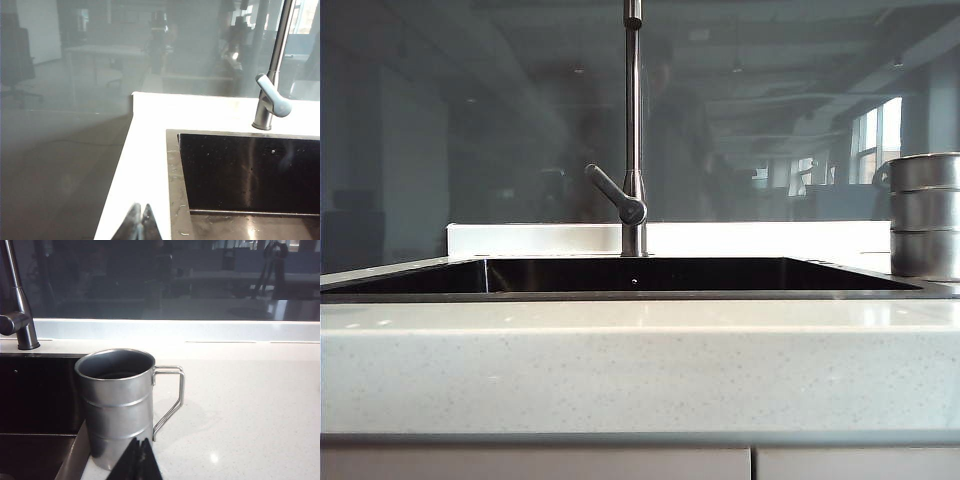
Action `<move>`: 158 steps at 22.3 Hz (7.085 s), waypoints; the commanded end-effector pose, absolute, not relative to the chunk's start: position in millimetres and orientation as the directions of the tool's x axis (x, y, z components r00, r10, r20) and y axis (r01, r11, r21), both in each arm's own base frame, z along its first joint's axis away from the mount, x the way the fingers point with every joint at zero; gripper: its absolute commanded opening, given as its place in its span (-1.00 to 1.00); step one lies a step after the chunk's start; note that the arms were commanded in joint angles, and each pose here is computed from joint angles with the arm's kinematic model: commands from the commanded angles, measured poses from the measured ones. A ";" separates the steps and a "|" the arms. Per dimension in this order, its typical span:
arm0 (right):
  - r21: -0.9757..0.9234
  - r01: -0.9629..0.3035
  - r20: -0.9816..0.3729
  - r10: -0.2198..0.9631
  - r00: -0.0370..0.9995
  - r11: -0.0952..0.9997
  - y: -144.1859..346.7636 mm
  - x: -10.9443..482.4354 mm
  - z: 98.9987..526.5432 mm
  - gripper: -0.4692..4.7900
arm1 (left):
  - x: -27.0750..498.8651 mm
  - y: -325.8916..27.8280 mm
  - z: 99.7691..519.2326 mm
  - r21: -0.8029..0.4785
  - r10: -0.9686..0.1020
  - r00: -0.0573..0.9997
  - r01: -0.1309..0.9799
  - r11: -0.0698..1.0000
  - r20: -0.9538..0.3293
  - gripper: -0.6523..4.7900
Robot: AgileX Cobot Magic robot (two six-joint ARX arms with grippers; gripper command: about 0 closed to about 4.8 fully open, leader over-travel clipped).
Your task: Pick up the mug next to the sink, go to the faucet to get some water, pour the water into the sink, and finally put the mug back to its place.
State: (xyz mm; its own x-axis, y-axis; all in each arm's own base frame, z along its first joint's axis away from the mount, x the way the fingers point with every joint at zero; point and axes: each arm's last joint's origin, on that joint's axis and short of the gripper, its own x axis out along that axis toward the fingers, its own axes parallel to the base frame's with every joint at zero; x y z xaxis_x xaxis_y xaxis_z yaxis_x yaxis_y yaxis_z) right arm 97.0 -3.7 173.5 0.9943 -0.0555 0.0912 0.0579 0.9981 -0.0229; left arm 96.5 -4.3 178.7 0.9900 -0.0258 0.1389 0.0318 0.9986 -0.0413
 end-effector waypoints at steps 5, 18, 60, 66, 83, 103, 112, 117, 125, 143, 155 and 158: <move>-0.025 0.056 0.104 -0.054 0.993 0.998 -3.6 96.9 173.9 -0.84 | 96.3 -4.3 179.7 -0.037 -0.029 0.990 0.034 0.999 0.141 -0.78; 0.208 0.087 0.302 -0.148 0.942 0.974 -6.3 91.1 210.6 -0.84 | 96.3 -4.3 179.7 -0.037 -0.029 0.990 0.034 0.999 0.141 -0.78; 0.050 -0.018 -0.016 0.018 1.000 0.999 -53.4 241.7 164.1 -0.15 | 96.0 -5.1 181.1 -0.037 -0.055 0.986 0.062 0.997 0.155 -0.78; 0.048 -0.018 0.015 0.018 1.000 0.999 -53.9 243.6 166.3 -0.24 | 96.1 -5.1 180.4 -0.037 -0.055 0.987 0.062 0.997 0.148 -0.78; 0.131 -0.066 0.172 0.042 0.984 0.989 -50.3 246.0 186.1 -0.83 | 94.3 -6.4 189.2 -0.152 -0.101 0.966 0.140 0.978 0.239 -0.78; -0.004 -0.450 -0.034 0.449 0.893 0.893 155.6 373.0 340.7 -0.83 | 217.0 -17.9 246.9 -0.183 -0.278 0.940 0.314 0.931 0.197 -0.78; 0.020 -0.390 0.062 0.388 0.919 0.920 165.7 391.1 368.0 -0.83 | 377.4 -34.2 209.2 -0.195 -0.549 0.825 0.565 0.801 0.134 -0.70; 0.026 -0.388 0.113 0.383 0.917 0.921 169.3 398.8 388.1 -0.83 | 475.3 -46.7 189.3 -0.244 -0.686 0.704 0.709 0.662 0.186 -0.08; 0.026 -0.386 0.075 0.383 0.921 0.922 173.4 408.1 377.7 -0.83 | 520.5 -76.2 206.8 -0.150 -0.741 0.625 0.780 0.608 0.248 -0.06; 0.026 -0.387 0.090 0.383 0.919 0.922 172.2 408.2 379.6 -0.83 | 533.3 -121.1 227.3 -0.021 -0.815 0.555 0.829 0.560 0.168 0.15; 0.025 -0.385 0.090 0.381 0.920 0.923 171.6 408.5 379.4 -0.83 | 527.9 -124.5 226.8 -0.037 -0.917 0.375 0.927 0.374 0.133 0.11; 0.025 -0.384 0.090 0.380 0.921 0.923 171.4 408.5 379.4 -0.83 | 526.2 -125.1 226.5 -0.034 -0.940 0.319 0.948 0.317 0.120 0.11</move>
State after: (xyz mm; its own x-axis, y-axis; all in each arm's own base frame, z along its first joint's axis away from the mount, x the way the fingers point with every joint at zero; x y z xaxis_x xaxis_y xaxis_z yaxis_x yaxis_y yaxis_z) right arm 412.4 173.0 367.2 0.9241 0.3805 0.0345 -0.3813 0.9243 0.0187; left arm 530.6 -119.1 220.2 0.4060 -0.9063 0.1177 0.9138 0.4007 -0.0672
